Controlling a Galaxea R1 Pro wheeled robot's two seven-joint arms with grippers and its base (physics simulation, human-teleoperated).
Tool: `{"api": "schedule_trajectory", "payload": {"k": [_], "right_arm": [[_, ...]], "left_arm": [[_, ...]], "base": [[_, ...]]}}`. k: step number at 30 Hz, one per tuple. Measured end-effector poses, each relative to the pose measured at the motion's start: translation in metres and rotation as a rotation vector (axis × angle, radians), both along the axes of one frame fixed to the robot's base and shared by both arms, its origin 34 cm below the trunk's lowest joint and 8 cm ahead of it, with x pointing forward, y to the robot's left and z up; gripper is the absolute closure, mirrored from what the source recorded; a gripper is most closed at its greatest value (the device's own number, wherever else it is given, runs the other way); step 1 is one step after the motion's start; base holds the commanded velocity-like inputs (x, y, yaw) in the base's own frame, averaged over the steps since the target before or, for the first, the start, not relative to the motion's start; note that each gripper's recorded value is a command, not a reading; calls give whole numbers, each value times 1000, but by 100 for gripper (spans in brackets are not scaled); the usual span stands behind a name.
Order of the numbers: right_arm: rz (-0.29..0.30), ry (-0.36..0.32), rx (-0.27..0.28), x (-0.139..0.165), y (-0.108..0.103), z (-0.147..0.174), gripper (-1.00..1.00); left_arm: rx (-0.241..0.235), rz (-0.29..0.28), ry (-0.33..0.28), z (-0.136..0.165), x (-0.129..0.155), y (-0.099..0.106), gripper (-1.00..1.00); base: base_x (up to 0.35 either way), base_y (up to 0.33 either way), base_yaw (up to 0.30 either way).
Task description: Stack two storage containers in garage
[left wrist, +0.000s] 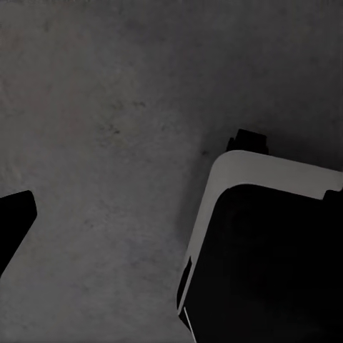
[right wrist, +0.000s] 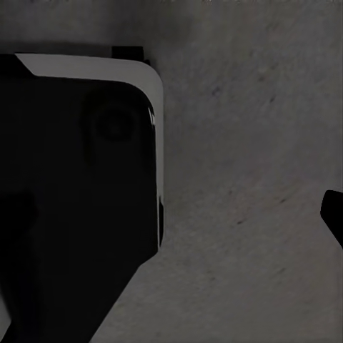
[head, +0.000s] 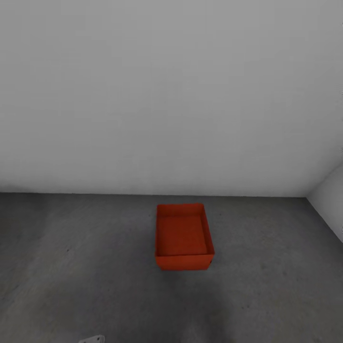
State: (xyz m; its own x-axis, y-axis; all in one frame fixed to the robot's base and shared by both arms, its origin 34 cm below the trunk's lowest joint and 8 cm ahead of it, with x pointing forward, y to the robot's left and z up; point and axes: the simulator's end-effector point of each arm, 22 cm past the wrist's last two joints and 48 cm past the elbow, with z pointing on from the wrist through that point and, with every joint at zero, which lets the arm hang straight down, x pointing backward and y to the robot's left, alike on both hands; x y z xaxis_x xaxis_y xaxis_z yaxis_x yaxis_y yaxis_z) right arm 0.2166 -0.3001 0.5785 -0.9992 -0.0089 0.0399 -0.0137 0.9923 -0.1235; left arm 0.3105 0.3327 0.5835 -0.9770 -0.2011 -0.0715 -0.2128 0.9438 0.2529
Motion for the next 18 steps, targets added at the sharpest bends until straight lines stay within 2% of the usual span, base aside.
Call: {"api": "schedule_trajectory", "payload": {"k": [18], "right_arm": [[21,-13,4,0,2,3,-100]], "left_arm": [[0,-4,-25,5,10,0,-100]], "base": [[0,0,0]]}}
